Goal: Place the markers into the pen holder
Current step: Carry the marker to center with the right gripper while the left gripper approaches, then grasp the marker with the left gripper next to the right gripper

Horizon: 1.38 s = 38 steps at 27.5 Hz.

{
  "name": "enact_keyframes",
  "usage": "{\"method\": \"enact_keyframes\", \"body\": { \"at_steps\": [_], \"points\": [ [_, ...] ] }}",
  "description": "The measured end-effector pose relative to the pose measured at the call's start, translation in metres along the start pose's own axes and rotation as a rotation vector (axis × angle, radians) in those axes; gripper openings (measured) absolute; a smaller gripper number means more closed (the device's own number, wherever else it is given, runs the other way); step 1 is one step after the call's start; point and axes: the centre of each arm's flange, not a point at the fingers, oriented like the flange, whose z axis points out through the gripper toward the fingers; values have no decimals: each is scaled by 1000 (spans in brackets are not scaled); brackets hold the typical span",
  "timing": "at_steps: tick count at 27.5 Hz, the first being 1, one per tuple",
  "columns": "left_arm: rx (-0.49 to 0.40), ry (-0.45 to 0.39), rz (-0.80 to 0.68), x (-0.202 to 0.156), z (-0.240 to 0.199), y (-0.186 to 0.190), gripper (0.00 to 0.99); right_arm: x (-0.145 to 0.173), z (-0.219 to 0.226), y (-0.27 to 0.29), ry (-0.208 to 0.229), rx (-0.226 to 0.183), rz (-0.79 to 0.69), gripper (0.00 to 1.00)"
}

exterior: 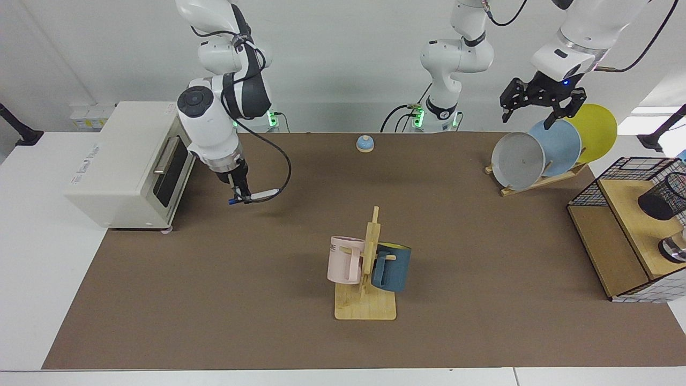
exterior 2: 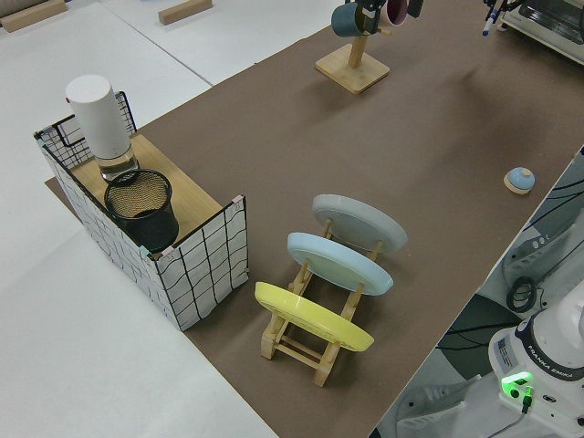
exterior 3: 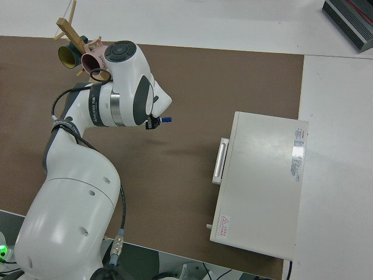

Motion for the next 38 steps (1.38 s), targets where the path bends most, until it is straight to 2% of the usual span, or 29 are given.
{"method": "enact_keyframes", "body": {
  "at_steps": [2,6,12,16,20,23,25,28,34,38],
  "points": [
    [0,0,6,1,0,3,991,-11,-17,-1,-1,5,-2,163],
    [2,4,16,1,0,5,982,-30,-51,3,-40,10,-3,163],
    [1,5,31,2,0,10,987,-58,-98,12,-71,33,-4,163],
    [-13,7,51,4,0,22,991,-99,-120,15,-112,52,2,163],
    [-18,7,101,7,0,42,982,-147,-123,20,-127,51,-18,163],
    [-17,6,187,9,1,67,982,-175,-124,23,-176,59,-22,163],
    [-17,5,251,10,2,85,982,-185,-126,22,-210,76,-24,163],
    [-35,18,346,12,1,106,982,-195,-127,21,-239,94,-30,163],
    [-92,73,569,16,1,124,965,-226,-117,19,-255,109,-73,163],
    [-90,126,744,21,1,130,960,-254,-103,17,-260,115,-111,163]
  ]
}}
